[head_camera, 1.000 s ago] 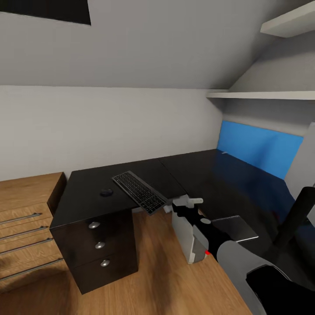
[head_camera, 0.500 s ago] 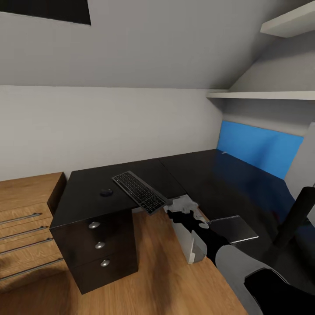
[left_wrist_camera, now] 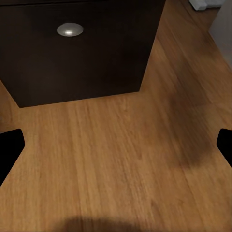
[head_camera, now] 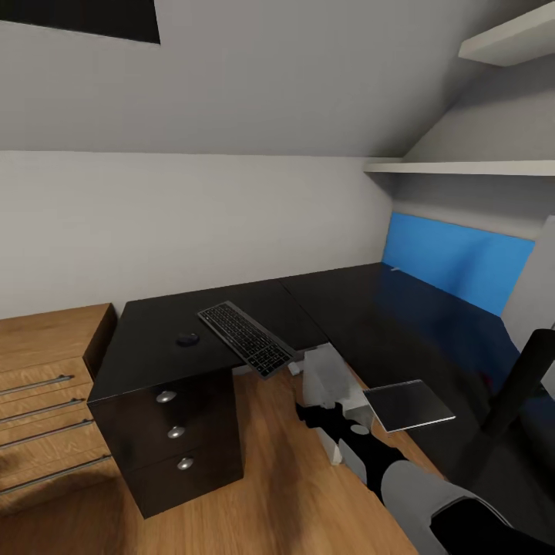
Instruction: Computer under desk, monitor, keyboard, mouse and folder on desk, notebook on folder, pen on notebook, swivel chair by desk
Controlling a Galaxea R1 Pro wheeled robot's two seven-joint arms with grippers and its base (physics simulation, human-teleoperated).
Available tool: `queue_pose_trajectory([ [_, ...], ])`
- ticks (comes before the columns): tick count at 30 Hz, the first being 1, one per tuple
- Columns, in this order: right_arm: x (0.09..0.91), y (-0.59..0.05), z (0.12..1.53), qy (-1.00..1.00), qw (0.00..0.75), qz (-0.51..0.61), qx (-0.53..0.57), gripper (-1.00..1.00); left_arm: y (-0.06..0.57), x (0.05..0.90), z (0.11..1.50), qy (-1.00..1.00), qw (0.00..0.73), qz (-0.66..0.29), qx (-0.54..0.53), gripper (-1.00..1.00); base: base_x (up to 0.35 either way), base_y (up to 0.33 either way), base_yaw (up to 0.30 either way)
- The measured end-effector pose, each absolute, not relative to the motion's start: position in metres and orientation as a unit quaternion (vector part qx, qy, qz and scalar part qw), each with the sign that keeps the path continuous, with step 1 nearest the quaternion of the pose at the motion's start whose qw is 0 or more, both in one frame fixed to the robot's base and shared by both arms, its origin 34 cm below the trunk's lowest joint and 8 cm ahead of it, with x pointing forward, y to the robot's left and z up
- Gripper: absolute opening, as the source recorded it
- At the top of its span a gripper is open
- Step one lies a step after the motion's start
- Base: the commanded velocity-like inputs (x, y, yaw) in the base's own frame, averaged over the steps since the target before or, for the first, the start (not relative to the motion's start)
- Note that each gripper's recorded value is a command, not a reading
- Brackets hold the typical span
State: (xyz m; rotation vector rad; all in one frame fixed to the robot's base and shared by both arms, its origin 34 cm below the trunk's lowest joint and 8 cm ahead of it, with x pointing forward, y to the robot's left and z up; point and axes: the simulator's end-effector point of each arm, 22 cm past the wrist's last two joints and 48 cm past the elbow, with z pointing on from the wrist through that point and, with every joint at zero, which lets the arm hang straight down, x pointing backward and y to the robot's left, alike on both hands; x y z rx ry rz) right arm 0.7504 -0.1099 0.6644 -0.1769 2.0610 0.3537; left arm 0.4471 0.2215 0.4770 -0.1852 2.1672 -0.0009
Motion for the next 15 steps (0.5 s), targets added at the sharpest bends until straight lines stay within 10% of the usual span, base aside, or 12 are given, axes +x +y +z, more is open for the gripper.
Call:
queue_pose_trajectory([
  [15,0.725,-0.11,0.636,0.864,0.477,0.147,-0.069,1.0,0.222,0.447,0.477,0.882,0.465,0.0,-0.075,1.0,0.0,0.0,0.0],
])
